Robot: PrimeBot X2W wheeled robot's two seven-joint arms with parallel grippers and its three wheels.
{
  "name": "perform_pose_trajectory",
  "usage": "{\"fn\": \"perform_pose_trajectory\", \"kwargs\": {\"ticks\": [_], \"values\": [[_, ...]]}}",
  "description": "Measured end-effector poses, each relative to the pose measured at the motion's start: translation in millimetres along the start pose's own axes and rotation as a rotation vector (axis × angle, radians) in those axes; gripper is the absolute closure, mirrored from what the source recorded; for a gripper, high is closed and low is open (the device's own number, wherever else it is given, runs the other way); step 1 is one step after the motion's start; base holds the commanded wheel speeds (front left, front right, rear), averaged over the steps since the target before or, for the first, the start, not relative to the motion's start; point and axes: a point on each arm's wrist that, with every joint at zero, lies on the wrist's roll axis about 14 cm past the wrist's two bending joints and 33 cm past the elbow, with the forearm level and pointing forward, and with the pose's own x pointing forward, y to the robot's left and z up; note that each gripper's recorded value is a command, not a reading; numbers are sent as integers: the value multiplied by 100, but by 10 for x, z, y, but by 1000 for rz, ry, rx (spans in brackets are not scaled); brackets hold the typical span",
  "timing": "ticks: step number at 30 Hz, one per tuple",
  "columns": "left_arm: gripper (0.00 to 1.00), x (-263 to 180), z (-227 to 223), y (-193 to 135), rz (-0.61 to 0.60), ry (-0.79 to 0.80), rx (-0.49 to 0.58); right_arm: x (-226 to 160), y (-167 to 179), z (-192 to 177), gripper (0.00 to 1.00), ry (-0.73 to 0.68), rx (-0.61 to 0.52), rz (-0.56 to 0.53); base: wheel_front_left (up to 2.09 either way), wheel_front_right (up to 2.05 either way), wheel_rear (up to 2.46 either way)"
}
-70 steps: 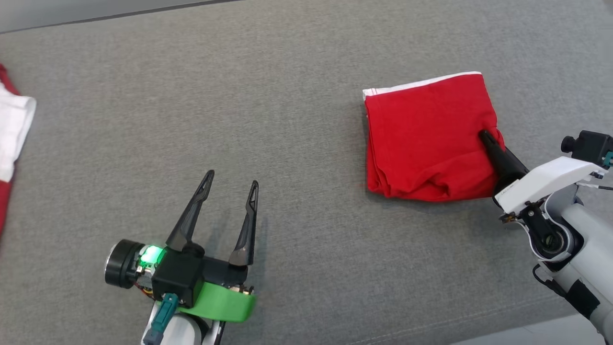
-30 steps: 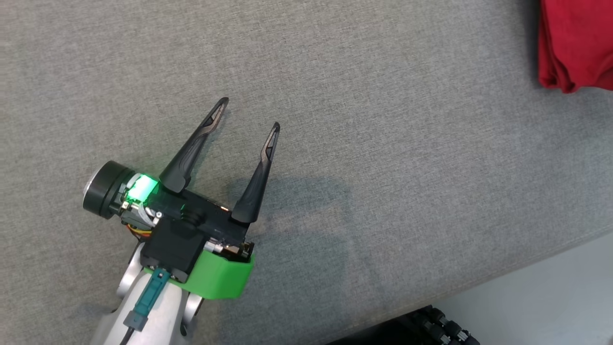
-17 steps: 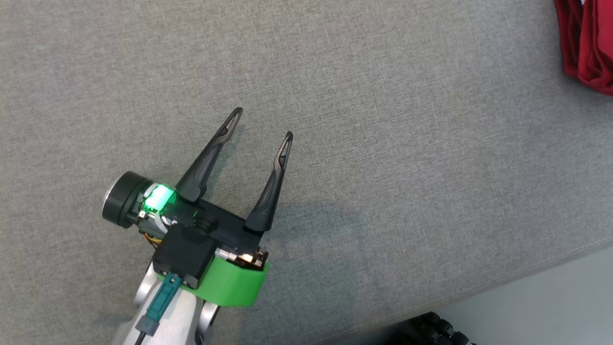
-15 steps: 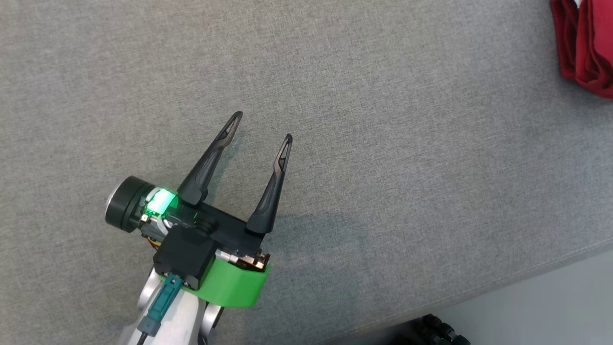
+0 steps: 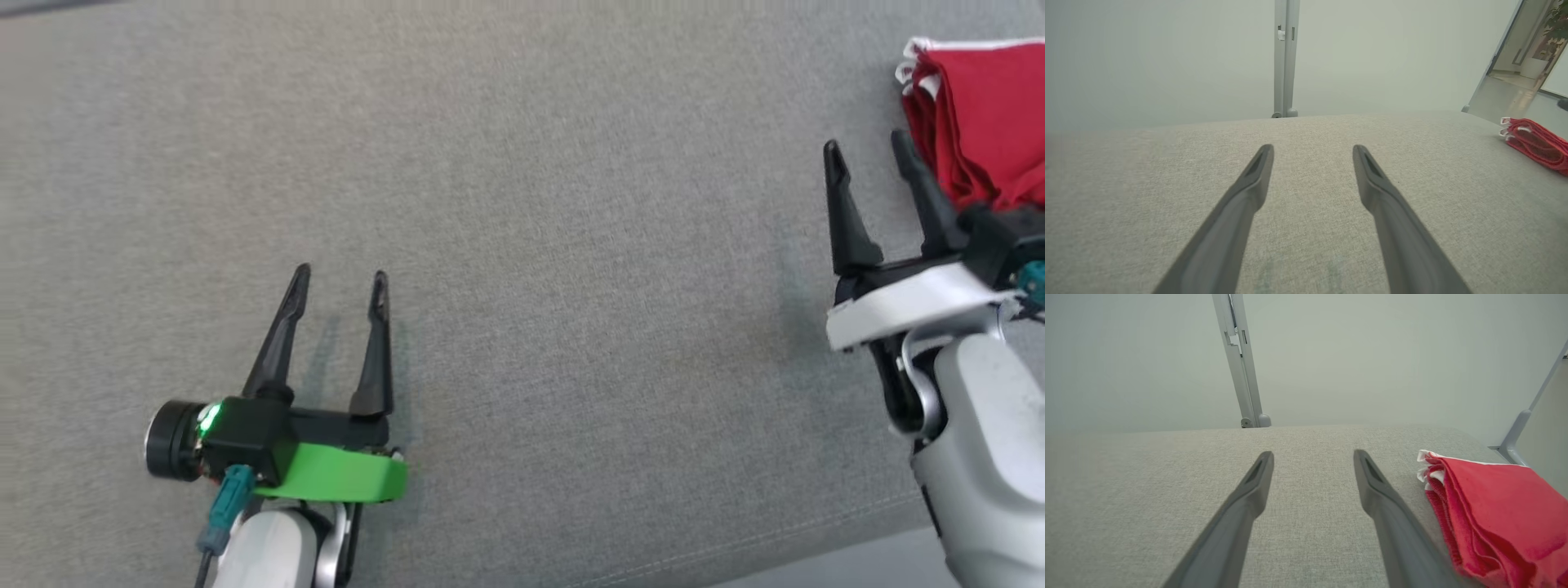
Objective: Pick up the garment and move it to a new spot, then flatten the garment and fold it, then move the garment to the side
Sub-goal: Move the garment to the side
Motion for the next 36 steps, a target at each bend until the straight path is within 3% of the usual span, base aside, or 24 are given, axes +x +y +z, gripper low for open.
{"fn": "perform_pose_trajectory", "kwargs": {"ticks": [9,17,28,36], "values": [[0,-484,377,423,193,-44,63,-429,563,345,0,-118,38,80,0,0,0],[0,-1004,575,534,309,-77,66,-917,859,487,0,-161,55,128,0,0,0],[0,-1513,669,529,359,-102,105,-1376,1058,315,0,-114,75,142,0,0,0],[0,-1509,634,445,333,-93,94,-1472,997,279,0,-107,91,110,0,0,0]]}}
